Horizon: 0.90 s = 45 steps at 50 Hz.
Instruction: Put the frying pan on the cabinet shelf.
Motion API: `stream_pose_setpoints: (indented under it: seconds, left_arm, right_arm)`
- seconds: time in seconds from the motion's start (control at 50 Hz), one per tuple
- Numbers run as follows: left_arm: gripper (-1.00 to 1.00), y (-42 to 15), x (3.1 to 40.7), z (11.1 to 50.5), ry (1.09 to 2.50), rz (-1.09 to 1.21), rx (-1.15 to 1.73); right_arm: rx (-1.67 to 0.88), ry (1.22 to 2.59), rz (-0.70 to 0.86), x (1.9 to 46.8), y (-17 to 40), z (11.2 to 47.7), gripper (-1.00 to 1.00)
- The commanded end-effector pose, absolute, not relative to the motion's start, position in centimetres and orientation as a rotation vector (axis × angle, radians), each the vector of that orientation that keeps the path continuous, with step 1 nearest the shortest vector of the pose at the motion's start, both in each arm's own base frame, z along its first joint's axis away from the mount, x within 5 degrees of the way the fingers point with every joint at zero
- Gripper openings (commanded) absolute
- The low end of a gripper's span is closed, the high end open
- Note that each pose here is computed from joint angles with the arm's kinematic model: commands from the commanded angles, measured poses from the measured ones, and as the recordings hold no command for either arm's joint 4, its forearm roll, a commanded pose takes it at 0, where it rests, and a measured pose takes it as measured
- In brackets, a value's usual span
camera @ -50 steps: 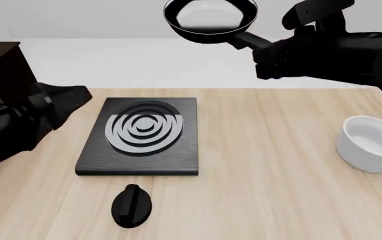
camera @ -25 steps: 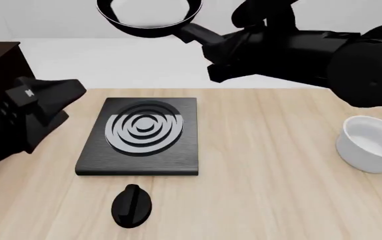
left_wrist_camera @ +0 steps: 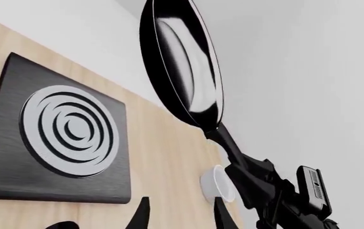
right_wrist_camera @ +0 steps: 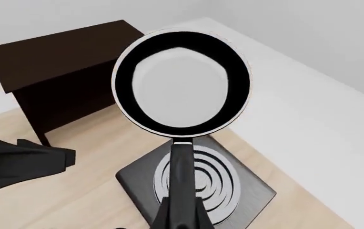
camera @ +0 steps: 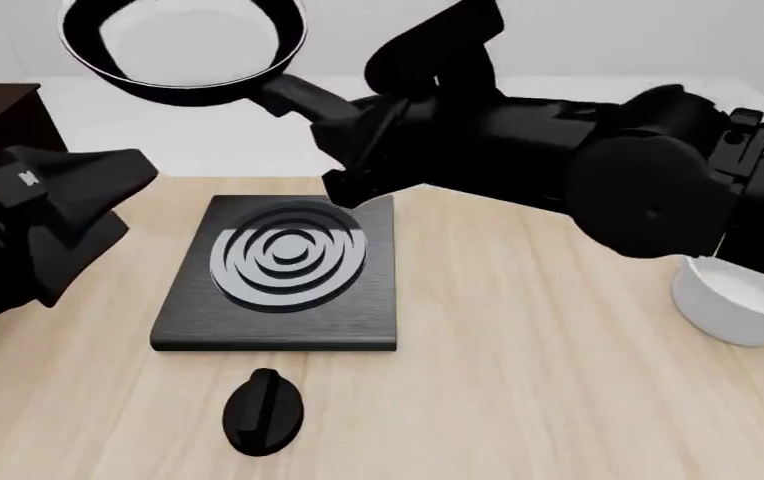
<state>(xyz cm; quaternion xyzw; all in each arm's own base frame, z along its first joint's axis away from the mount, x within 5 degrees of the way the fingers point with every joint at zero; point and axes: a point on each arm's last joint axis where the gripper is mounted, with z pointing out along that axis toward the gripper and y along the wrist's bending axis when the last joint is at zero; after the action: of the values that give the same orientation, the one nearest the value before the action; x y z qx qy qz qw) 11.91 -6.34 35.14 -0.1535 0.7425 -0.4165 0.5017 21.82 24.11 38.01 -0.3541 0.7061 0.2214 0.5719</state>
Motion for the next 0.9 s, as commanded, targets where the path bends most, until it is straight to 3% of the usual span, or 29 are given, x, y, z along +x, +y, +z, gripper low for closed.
stream_pose_setpoints:
  seconds: [0.02, 0.9]
  left_arm:
    - [1.00, -6.3, 11.8, 35.1, 1.787, -1.019, -0.372]
    - [1.00, -6.3, 11.5, 35.7, 1.772, -1.027, -0.359]
  right_arm:
    - [-0.813, 1.596, 0.586, 21.2, 25.4, 38.9, -1.00]
    - [-0.844, 1.580, 0.690, 19.7, 28.4, 37.2, -1.00]
